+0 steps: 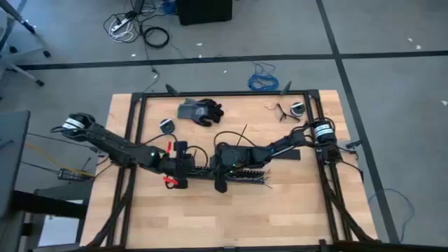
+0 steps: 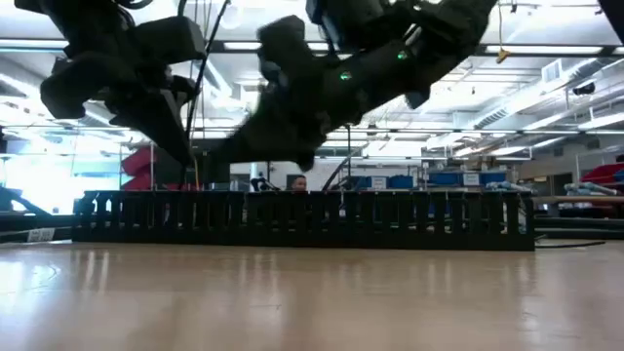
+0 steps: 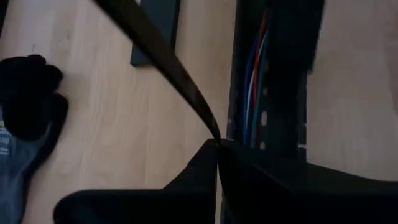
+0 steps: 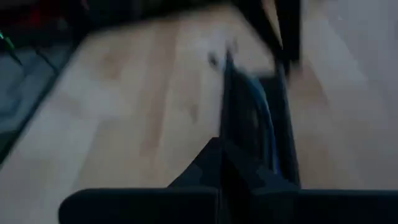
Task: Ziptie cables
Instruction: Put the cable wires in the black cable duct
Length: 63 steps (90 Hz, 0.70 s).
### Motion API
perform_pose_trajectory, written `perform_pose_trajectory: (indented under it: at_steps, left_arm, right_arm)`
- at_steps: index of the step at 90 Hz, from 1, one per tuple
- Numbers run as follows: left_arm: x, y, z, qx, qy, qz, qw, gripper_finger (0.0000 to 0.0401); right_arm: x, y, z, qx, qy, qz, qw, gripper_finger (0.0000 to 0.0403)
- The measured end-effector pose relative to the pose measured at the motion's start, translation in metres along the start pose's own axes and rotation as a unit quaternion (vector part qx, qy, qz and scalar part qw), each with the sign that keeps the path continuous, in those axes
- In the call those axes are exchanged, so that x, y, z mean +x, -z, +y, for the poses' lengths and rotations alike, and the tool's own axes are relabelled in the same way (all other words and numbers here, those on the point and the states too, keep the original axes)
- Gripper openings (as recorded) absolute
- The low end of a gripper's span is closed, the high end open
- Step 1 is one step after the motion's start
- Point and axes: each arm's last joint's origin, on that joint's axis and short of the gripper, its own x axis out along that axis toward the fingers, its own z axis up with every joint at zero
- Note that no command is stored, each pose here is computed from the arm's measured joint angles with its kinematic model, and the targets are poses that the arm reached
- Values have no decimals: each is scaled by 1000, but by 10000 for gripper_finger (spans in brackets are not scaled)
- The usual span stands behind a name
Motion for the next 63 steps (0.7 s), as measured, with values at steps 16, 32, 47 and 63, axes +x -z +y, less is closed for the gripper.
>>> perform_pose_trajectory:
  at_steps: [16,32,47,63]
  left_arm:
    - [1,1,0,-9,-3,0,1000,1]
    - [3,4,-1,-10,-3,1,1000,0]
    - [5,8,-1,-6,-5,11,1000,0]
    - [5,7,-1,-4,-5,10,1000,0]
  right_arm:
    - [14,-10,-18,-3,23,-17,1000,0]
    - [33,-6,-29,-1,0,-10,1000,0]
    - [42,0,-31,-1,-1,11,1000,24]
    - [42,-2,-31,-1,2,9,1000,81]
